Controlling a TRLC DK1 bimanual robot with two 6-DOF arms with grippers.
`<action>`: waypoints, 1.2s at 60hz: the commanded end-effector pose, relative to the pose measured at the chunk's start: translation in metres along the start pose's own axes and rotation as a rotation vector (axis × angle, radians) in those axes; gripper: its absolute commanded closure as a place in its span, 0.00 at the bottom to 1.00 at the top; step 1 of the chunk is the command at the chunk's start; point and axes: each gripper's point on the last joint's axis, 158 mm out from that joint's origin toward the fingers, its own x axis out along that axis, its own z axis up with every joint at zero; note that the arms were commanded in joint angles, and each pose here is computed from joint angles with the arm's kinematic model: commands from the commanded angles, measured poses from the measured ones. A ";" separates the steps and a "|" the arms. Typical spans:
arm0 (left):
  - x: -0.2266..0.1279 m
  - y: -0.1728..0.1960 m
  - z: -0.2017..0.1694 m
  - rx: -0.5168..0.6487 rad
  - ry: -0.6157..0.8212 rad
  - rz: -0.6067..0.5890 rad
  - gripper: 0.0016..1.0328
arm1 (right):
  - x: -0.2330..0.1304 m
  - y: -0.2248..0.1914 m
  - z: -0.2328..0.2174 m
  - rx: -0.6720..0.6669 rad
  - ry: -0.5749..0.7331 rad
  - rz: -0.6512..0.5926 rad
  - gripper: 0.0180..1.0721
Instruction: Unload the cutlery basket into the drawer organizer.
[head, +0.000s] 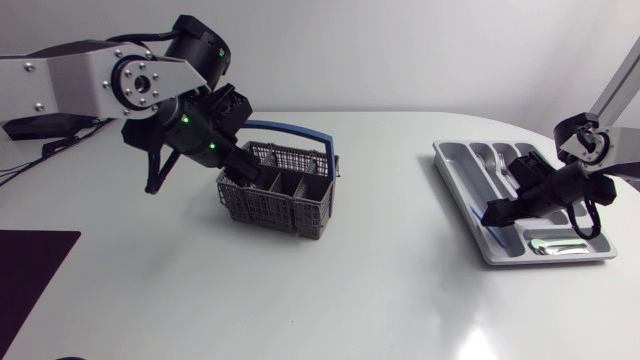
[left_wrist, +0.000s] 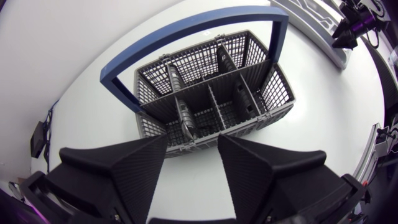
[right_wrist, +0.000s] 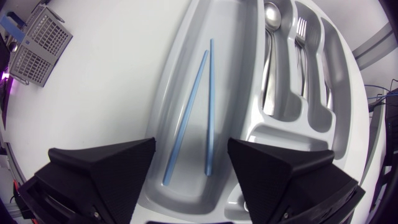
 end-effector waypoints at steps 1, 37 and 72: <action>0.004 -0.002 -0.003 -0.006 0.035 0.027 0.47 | -0.010 -0.004 0.001 0.022 -0.010 -0.021 0.04; 0.048 0.012 0.004 0.017 0.154 0.255 0.57 | -0.029 0.003 -0.003 0.006 -0.037 -0.032 0.04; 0.054 0.014 0.007 0.056 0.173 0.320 0.97 | -0.027 -0.003 -0.013 -0.004 -0.034 -0.040 0.04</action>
